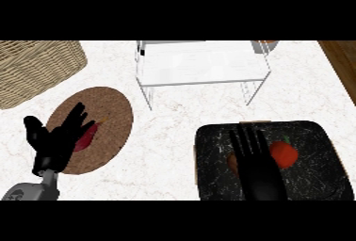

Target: Pick the sweet potato from the tray and place it in the tiered shelf

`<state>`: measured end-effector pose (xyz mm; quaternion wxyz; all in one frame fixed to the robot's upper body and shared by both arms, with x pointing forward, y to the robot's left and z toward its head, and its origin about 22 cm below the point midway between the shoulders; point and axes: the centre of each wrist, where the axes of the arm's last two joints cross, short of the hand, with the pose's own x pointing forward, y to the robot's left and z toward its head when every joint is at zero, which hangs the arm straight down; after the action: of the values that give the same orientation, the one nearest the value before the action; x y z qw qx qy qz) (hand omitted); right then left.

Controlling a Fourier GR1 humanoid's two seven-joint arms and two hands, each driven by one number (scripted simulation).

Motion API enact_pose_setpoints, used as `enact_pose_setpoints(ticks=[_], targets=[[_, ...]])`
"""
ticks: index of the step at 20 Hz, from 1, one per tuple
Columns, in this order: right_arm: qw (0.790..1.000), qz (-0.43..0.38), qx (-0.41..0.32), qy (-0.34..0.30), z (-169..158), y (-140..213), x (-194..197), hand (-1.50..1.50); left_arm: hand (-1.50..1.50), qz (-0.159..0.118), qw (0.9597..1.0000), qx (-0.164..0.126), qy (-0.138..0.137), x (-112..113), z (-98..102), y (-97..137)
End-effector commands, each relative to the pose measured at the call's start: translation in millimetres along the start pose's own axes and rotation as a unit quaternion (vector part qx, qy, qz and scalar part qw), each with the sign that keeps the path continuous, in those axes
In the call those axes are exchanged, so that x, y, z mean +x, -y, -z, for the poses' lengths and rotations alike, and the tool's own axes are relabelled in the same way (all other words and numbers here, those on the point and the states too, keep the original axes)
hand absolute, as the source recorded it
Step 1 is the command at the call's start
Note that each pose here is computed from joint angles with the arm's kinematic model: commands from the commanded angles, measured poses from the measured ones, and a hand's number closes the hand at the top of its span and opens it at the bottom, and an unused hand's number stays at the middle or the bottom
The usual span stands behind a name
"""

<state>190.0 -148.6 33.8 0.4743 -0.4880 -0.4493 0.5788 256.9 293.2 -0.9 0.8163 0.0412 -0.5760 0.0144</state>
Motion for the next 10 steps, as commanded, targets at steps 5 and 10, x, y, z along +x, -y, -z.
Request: enact_pose_setpoints(ticks=[5, 10], targets=[[1.000, 0.014, -0.008, 0.015, 14, -23, -9, -1.50, 0.00, -0.005, 0.9977, 0.007, -0.068, -20, -6, -6], [0.999, 0.015, 0.008, 0.032, 33, -33, 15, -1.50, 0.00, 0.001, 0.9984, -0.004, -0.057, -11, 3, 2]])
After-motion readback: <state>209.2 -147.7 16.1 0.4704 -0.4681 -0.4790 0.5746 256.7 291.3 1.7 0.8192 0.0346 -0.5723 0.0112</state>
